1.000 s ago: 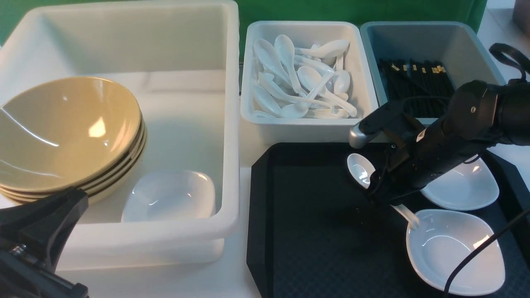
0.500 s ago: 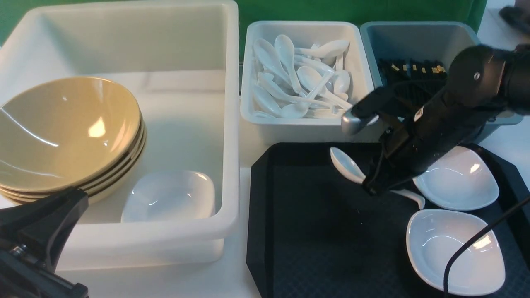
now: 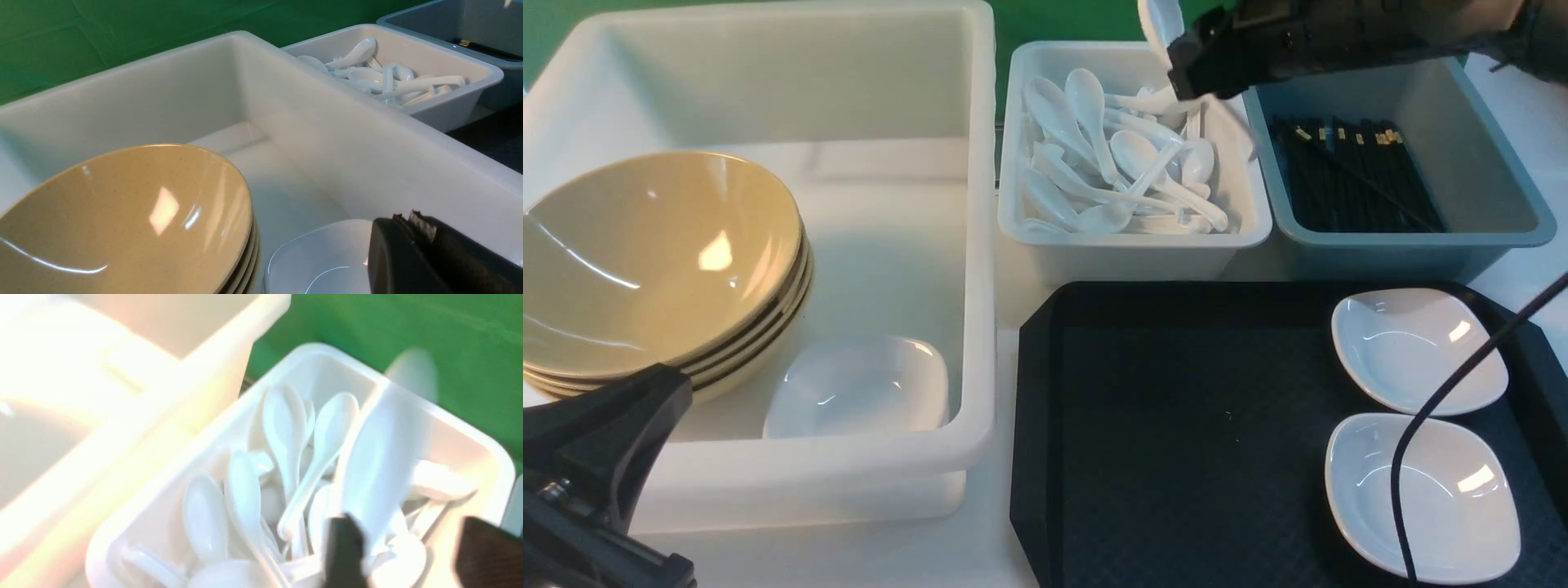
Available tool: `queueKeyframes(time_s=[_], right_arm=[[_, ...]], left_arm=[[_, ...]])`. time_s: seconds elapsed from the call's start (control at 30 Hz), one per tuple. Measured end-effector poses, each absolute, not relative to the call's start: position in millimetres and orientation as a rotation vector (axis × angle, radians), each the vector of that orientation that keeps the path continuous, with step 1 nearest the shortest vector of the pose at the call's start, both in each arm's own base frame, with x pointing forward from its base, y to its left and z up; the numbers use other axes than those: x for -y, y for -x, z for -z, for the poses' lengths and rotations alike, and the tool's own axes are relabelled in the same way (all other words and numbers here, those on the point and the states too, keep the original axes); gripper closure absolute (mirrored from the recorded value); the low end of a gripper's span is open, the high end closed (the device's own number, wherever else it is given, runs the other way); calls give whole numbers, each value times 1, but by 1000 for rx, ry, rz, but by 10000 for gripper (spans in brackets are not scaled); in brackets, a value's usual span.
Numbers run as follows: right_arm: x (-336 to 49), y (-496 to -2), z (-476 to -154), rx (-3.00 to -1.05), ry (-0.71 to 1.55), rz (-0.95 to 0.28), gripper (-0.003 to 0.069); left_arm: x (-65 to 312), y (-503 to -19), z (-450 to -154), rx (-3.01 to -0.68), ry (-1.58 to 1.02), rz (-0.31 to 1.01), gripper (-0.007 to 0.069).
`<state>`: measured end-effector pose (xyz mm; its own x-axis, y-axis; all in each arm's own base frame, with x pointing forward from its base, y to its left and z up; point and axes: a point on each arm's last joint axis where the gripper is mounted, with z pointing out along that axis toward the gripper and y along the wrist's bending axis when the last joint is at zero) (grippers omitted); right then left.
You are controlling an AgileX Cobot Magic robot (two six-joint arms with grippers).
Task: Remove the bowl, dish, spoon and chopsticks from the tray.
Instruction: Use the right arm to put the soup spoon into the small storage box in the middle, then use the right arm to grab the plate
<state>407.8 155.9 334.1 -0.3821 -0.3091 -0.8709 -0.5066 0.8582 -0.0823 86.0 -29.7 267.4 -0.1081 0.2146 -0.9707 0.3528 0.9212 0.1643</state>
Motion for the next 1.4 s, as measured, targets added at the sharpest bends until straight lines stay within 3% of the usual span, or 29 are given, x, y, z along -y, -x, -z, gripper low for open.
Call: queueKeyframes(time_s=[0.07, 0.17, 0.33, 0.43, 0.6, 0.8, 1.1, 1.27, 1.3, 1.4], right_arm=[[-154, -406, -346, -2033, 625, -248, 130], [-141, -394, -363, -2148, 651, -218, 83], [-95, -364, -358, -2461, 591, -9, 121], [-61, -347, -323, -2632, 493, 96, 167], [-18, -298, -250, -2862, 298, 87, 205], [-18, -250, -211, -2913, 204, -36, 206], [-19, -248, -168, -2949, 170, -59, 215], [-29, -253, -160, -2947, 137, -211, 337], [-35, -251, -162, -2951, 157, -331, 442], [-44, -252, -175, -2909, 196, -468, 546]], left_arm=[[31, -83, -268, -1690, -447, 144, 634], [35, -73, -272, -1668, -486, 193, 634], [43, -52, -270, -1649, -616, 266, 634], [44, -47, -269, -1640, -648, 277, 634], [42, -48, -270, -1628, -626, 255, 634], [34, -56, -267, -1588, -485, 199, 634], [31, -59, -265, -1575, -430, 178, 634], [30, -59, -265, -1574, -426, 175, 634], [30, -59, -266, -1572, -425, 175, 634], [29, -59, -266, -1567, -425, 157, 634]])
